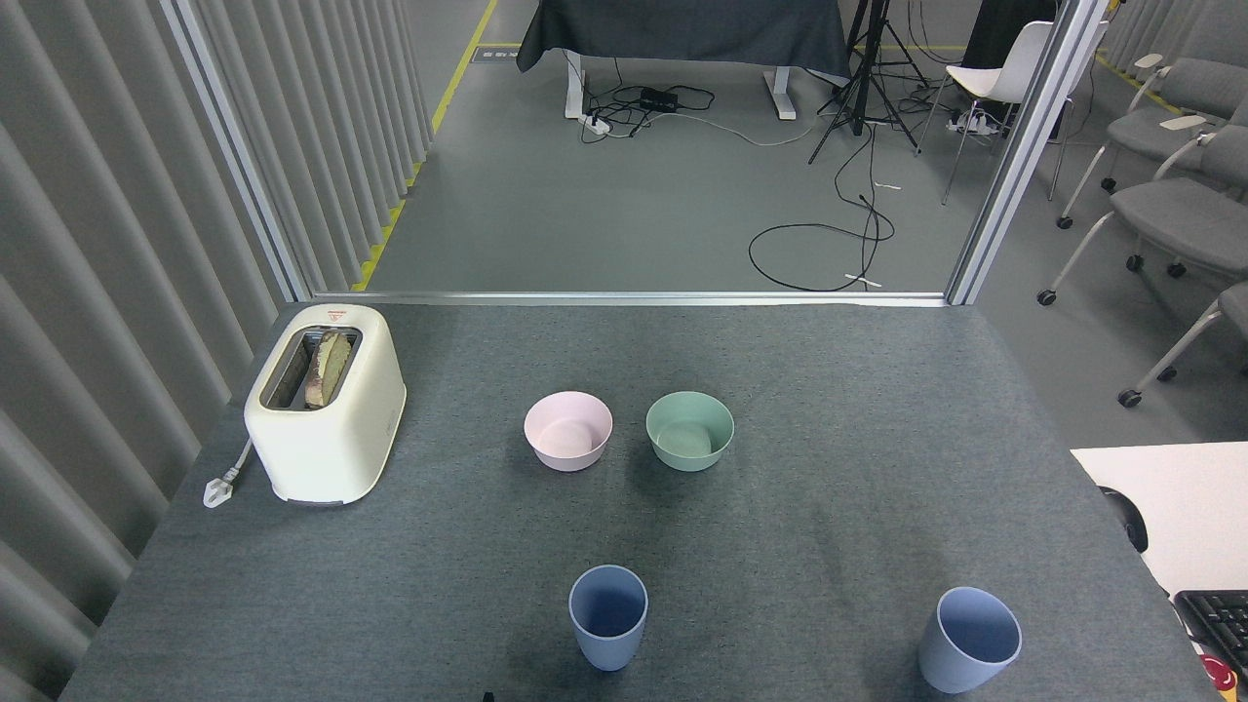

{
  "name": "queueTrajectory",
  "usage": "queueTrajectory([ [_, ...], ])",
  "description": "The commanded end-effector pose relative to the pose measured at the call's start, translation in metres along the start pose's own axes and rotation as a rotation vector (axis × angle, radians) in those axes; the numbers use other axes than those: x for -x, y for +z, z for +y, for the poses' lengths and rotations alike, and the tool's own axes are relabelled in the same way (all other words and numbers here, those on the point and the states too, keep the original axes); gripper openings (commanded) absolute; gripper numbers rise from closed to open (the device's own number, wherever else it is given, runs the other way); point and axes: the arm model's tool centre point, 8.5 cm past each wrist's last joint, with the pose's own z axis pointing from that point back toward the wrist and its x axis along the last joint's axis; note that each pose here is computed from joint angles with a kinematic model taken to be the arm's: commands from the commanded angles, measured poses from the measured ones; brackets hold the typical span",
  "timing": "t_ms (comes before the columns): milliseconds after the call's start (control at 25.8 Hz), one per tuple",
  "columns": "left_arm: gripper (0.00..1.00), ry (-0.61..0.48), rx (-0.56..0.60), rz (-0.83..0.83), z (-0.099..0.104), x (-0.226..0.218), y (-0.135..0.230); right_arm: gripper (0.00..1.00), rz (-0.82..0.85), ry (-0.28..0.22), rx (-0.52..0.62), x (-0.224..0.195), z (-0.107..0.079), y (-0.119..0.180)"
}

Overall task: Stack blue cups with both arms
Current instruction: 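Grasp the other blue cup with the right gripper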

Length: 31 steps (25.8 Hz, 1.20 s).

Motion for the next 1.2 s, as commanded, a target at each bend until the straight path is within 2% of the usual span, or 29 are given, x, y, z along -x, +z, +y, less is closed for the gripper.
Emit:
queueTrajectory([
  [0,1.0,-0.008,-0.015,0.05,0.011,0.025,0.018,1.0,0.047,0.015,-0.015,0.018,0.0,0.003],
  [193,1.0,-0.022,-0.026,0.131,0.016,0.059,0.016,1.0,0.11,0.015,-0.089,0.039,0.013,0.005],
  [387,1.0,-0.01,-0.03,0.146,0.017,0.067,0.013,1.0,0.132,0.03,-0.072,0.054,0.008,-0.012],
  [658,1.0,-0.011,-0.021,0.146,0.014,0.067,0.014,1.0,0.128,0.021,-0.106,0.056,0.008,-0.042],
  [774,1.0,-0.012,-0.02,0.146,0.014,0.067,0.015,1.0,0.122,0.042,-0.09,0.063,0.0,-0.053],
  [1161,1.0,-0.012,-0.032,0.144,0.017,0.067,0.01,1.0,0.124,0.038,-0.096,0.066,0.002,-0.057],
])
